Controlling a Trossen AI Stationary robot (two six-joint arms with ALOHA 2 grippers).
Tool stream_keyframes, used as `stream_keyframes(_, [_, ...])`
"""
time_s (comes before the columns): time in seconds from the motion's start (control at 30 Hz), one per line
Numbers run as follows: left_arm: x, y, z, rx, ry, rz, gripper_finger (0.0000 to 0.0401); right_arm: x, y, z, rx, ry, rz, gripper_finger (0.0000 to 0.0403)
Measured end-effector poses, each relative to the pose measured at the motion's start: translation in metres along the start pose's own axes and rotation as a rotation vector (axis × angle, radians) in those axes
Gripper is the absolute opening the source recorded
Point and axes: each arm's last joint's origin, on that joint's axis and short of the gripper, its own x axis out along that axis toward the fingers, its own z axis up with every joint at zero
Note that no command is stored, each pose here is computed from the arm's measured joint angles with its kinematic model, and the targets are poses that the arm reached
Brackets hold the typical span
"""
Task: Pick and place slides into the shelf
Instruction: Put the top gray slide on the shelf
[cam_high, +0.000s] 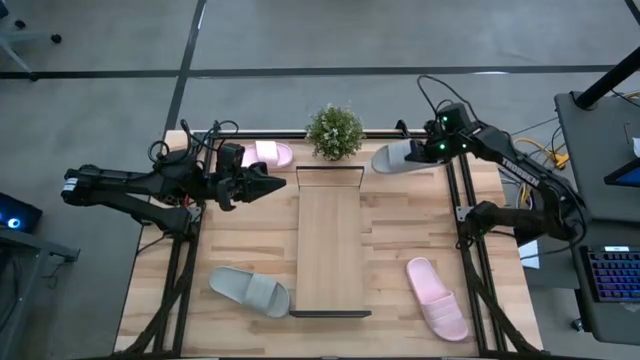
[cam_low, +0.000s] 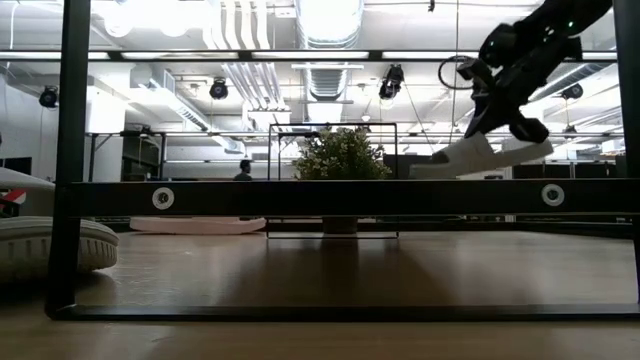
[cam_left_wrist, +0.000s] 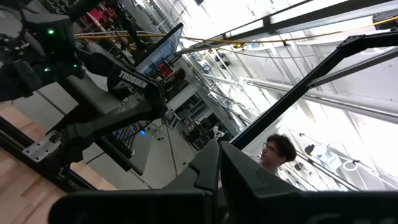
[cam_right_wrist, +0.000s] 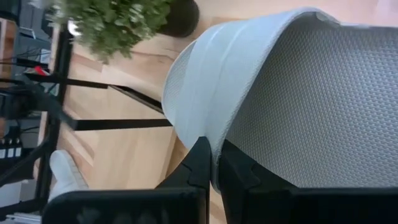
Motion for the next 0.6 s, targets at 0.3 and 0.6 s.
stream_keyframes(0.3, [0.000, 0.002, -0.002, 0.006, 0.006, 0.007, 0.0000, -0.035, 0.024, 0.006, -0.058, -0.050, -0.022, 0.0009])
stream_keyframes(0.6, [0.000, 0.003, -0.003, 0.005, 0.008, 0.010, 0.0000, -0.073, 0.053, 0.011, -0.111, -0.145, 0.013, 0.0009])
